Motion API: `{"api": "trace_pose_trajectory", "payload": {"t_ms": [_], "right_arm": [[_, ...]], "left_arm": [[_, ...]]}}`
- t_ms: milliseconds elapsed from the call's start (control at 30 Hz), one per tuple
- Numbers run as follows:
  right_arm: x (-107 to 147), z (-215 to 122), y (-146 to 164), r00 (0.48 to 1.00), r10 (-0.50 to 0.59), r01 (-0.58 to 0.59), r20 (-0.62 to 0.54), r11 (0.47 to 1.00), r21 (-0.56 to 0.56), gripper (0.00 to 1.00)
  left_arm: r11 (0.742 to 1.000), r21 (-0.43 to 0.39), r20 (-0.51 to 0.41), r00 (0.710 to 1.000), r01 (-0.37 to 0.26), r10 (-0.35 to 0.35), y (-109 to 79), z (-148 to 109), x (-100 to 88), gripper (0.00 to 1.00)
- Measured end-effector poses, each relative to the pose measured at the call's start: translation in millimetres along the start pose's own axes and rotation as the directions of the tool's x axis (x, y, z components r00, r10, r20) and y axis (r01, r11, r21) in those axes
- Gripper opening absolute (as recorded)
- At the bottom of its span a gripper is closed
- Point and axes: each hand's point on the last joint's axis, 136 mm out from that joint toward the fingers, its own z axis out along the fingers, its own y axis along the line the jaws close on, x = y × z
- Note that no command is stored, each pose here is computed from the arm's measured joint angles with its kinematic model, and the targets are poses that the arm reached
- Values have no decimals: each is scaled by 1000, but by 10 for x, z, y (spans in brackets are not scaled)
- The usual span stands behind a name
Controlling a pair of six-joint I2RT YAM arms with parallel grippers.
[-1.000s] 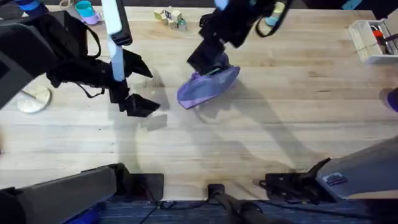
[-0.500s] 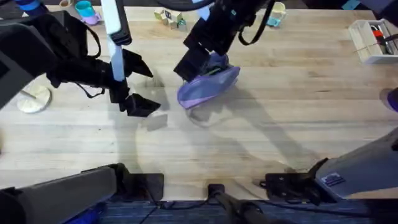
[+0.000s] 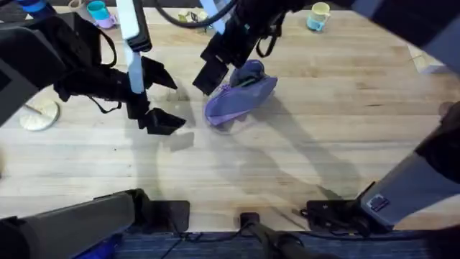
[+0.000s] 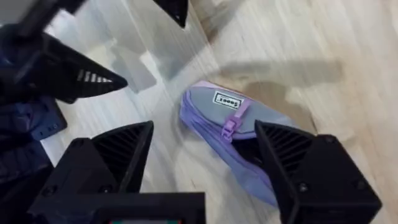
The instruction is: Unzip the bag, pick up the pens from the table one at a time and place them inside, then zip the bag closed.
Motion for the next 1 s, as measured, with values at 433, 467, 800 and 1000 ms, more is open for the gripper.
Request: {"api": "trace_pose_trajectory", "payload": {"t_ms": [433,467,800,1000], "right_arm": [[213,455,-227,992,55,-55,-116,998,8,993],[222,457,-258,991,64,-62,-119,998,19,982],[302,425,-423,979,150,-137,-138,986,97,823],[314,423,-425,977,155,-142,-143,985,101,643]], "left_arm": [[1000,0,0,1000,0,0,0,0,0,993],[1000,0,0,1000,0,0,0,0,0,993],[1000,-5,1,1000,-5,5,14,0,-2,993],[1000,-5,1,1000,-5,5,14,0,-2,993]]}}
